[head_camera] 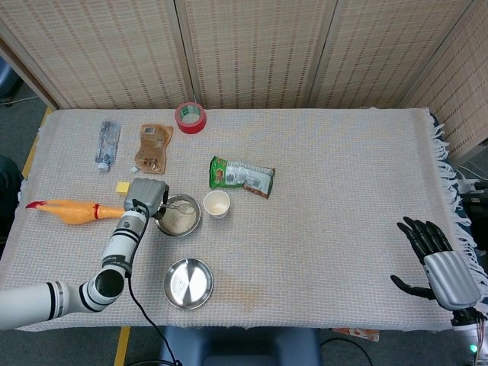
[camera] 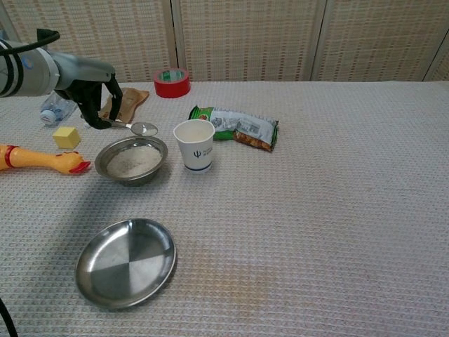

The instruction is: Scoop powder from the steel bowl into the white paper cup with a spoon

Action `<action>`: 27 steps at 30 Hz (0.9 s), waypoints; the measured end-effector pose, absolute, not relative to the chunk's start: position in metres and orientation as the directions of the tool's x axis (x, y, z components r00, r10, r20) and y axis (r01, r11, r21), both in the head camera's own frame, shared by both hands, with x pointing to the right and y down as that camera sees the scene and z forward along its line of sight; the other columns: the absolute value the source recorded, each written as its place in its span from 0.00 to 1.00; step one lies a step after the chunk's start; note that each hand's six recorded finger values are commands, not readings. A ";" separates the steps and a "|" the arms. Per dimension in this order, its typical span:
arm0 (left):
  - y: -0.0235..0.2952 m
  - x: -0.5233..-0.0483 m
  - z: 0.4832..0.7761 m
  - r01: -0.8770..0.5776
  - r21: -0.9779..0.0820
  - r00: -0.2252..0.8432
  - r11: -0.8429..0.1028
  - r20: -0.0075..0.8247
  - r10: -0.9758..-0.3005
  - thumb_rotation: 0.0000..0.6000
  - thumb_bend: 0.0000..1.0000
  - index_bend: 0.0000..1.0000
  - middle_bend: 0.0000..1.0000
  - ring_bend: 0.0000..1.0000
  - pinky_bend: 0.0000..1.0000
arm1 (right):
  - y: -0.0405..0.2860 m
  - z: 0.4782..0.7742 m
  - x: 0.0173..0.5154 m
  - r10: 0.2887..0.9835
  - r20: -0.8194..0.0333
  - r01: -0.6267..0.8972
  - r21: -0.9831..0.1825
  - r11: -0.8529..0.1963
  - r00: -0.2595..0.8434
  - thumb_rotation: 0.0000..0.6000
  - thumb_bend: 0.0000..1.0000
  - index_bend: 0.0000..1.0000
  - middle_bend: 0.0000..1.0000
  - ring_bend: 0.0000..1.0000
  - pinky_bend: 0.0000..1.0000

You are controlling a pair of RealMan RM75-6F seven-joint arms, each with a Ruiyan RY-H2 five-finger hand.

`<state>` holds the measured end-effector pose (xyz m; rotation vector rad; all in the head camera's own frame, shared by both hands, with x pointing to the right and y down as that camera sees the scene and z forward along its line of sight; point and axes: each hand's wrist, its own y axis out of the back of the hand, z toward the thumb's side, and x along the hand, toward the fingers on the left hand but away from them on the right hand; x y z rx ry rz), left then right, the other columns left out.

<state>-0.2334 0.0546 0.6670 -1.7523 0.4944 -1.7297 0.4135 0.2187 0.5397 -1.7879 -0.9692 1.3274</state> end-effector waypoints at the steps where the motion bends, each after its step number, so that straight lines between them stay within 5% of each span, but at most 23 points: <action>1: 0.054 -0.231 0.667 0.154 -0.655 0.074 -0.740 0.755 -0.652 1.00 0.39 0.60 1.00 1.00 1.00 | 0.219 0.540 0.414 0.874 -0.446 0.159 -0.865 -0.476 0.195 0.87 0.11 0.00 0.00 0.00 0.00; 27: 0.042 -0.168 0.684 0.226 -0.747 0.147 -0.626 0.661 -0.736 1.00 0.39 0.60 1.00 1.00 1.00 | 0.215 0.539 0.420 0.880 -0.441 0.167 -0.867 -0.469 0.177 0.87 0.12 0.00 0.00 0.00 0.00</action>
